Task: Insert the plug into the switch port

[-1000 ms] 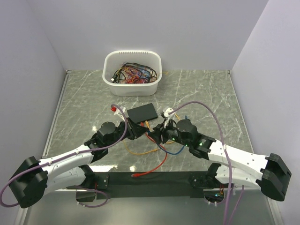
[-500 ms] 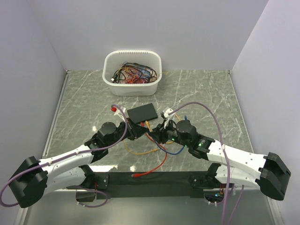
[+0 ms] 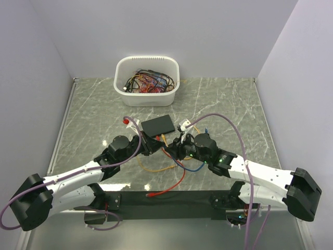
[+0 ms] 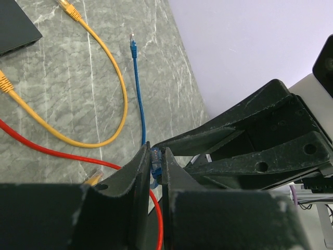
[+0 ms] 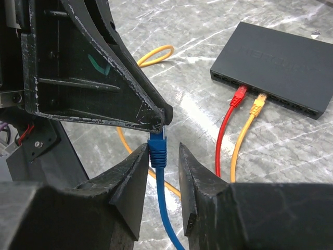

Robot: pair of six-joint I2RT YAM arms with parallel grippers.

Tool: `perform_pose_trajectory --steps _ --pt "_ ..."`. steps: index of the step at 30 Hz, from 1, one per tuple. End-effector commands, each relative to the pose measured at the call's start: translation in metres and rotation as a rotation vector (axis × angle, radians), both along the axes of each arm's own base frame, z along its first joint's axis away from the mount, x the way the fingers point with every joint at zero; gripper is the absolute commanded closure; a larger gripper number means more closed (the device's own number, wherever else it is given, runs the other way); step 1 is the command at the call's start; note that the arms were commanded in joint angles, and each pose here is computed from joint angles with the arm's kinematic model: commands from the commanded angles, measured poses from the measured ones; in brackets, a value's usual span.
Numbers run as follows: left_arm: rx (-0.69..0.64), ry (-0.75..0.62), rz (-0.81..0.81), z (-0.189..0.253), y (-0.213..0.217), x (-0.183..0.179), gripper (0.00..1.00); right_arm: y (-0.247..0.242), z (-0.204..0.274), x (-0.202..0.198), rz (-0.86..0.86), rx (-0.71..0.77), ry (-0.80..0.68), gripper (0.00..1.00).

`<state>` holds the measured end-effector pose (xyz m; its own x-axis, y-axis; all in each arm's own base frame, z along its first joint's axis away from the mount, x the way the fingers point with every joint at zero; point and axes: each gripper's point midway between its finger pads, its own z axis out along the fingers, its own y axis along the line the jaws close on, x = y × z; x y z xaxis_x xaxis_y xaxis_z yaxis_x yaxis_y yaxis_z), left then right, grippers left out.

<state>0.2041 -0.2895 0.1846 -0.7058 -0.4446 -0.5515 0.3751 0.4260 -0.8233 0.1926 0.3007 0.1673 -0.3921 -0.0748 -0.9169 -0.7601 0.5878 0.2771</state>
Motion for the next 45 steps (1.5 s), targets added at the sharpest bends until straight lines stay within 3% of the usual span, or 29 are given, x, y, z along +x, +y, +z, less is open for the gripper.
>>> perform_pose_trajectory --steps 1,12,15,19,21,26,29,30,33,36,40,45 --pt "-0.045 -0.064 -0.004 0.028 -0.006 0.004 0.99 0.009 0.014 0.003 0.010 0.035 -0.028 0.64" --pt "-0.040 -0.068 0.000 0.029 -0.004 0.004 0.99 0.009 0.016 0.005 0.003 0.035 -0.030 0.72" --pt "-0.037 -0.067 -0.001 0.027 -0.005 0.004 0.99 0.008 0.018 0.005 0.001 0.042 -0.034 0.78" --pt "-0.031 -0.064 0.000 0.026 -0.006 0.005 0.98 0.007 0.016 0.006 -0.004 0.038 -0.034 0.96" --pt "-0.014 -0.062 0.011 0.023 -0.005 0.007 0.95 0.006 0.015 0.008 -0.021 0.033 -0.033 1.00" --pt "0.105 -0.051 0.080 0.006 0.003 0.022 0.78 0.000 0.009 0.021 -0.104 -0.009 -0.012 1.00" --pt "0.154 -0.079 0.132 0.008 0.009 0.033 0.62 -0.003 0.002 0.026 -0.140 -0.036 0.001 1.00" --pt "0.186 -0.086 0.154 0.007 0.013 0.037 0.47 -0.006 0.003 0.033 -0.179 -0.046 0.000 1.00" --pt "0.248 -0.111 0.255 0.007 0.030 0.055 0.23 -0.016 -0.005 0.048 -0.275 -0.097 0.026 1.00" --pt "0.285 -0.127 0.381 0.010 0.053 0.078 0.09 -0.023 -0.016 0.059 -0.327 -0.145 0.065 1.00" --pt "0.266 -0.199 0.514 0.019 0.081 0.111 0.05 -0.027 -0.029 0.066 -0.362 -0.196 0.102 1.00" --pt "0.212 -0.299 0.499 0.016 0.091 0.129 0.02 -0.029 -0.045 0.074 -0.385 -0.249 0.144 1.00"
